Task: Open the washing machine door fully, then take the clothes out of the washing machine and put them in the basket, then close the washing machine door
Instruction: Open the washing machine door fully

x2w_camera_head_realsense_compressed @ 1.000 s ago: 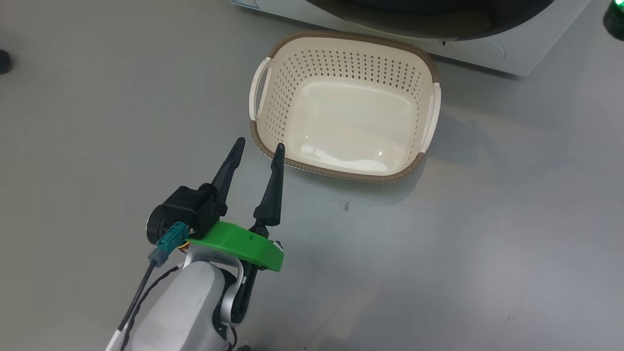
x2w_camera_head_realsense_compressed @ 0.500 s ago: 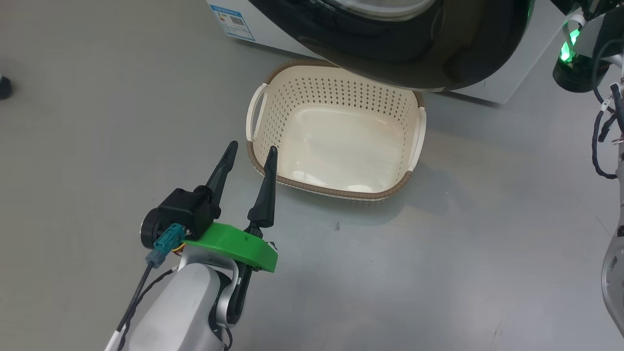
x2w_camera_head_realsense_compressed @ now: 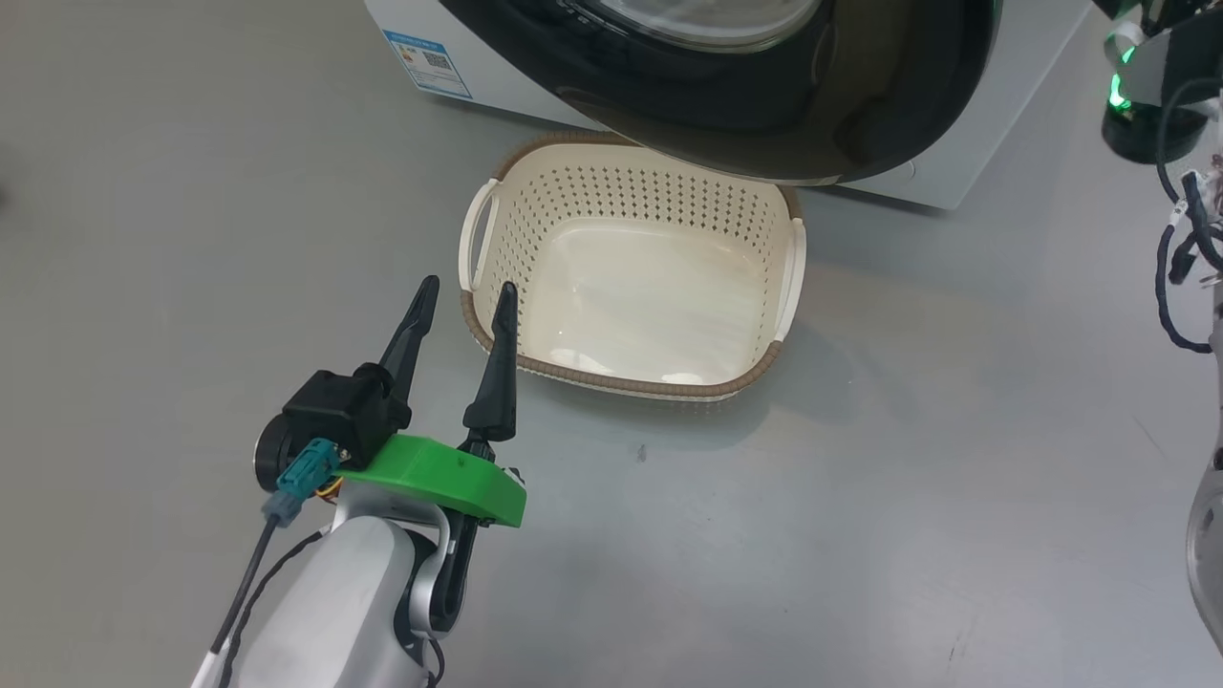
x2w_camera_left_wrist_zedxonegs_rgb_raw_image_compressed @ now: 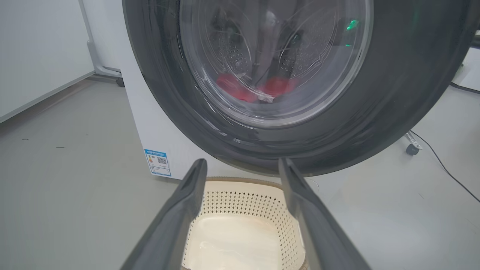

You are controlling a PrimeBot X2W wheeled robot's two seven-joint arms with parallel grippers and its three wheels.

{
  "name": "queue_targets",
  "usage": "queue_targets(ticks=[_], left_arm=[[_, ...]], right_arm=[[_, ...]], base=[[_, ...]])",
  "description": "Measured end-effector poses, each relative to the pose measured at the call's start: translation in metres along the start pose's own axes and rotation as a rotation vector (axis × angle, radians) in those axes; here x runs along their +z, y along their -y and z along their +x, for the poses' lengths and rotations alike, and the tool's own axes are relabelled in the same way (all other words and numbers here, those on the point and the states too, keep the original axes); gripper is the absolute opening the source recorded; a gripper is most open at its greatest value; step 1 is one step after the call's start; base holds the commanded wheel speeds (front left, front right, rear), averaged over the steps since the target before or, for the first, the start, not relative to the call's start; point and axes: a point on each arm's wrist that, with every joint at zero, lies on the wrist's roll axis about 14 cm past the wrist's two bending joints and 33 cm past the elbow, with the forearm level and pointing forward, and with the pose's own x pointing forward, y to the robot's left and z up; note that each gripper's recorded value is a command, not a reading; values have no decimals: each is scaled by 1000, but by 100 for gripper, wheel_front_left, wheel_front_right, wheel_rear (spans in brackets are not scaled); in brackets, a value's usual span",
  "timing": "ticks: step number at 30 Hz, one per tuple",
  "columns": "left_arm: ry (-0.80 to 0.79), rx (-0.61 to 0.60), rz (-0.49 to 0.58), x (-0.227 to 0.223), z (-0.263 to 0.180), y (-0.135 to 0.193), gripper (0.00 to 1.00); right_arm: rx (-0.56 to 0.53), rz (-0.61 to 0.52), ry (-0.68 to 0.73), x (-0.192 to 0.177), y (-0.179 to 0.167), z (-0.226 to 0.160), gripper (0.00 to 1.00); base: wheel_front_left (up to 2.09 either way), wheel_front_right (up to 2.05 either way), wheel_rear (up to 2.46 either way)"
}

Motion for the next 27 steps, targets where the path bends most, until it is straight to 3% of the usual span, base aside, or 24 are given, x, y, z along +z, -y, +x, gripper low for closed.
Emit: queue_targets(ticks=[9,15,22,27], left_arm=[[35,1,3,12,1,0,100],[60,14,13,20,-3,-3,100],[82,3,5,26,-10,1,100],[84,-9,0,27,-18,4,100]], right_arm=[[-102,-581,125,26,-3,-36,0],[-211,-804,184,24,2,-58,0],[-221,-1059,293,8,-17,-91,0],[-224,-1122,357,-9,-7,-116,0]], base=[[0,0,0],[0,0,0],[0,0,0],[0,0,0]])
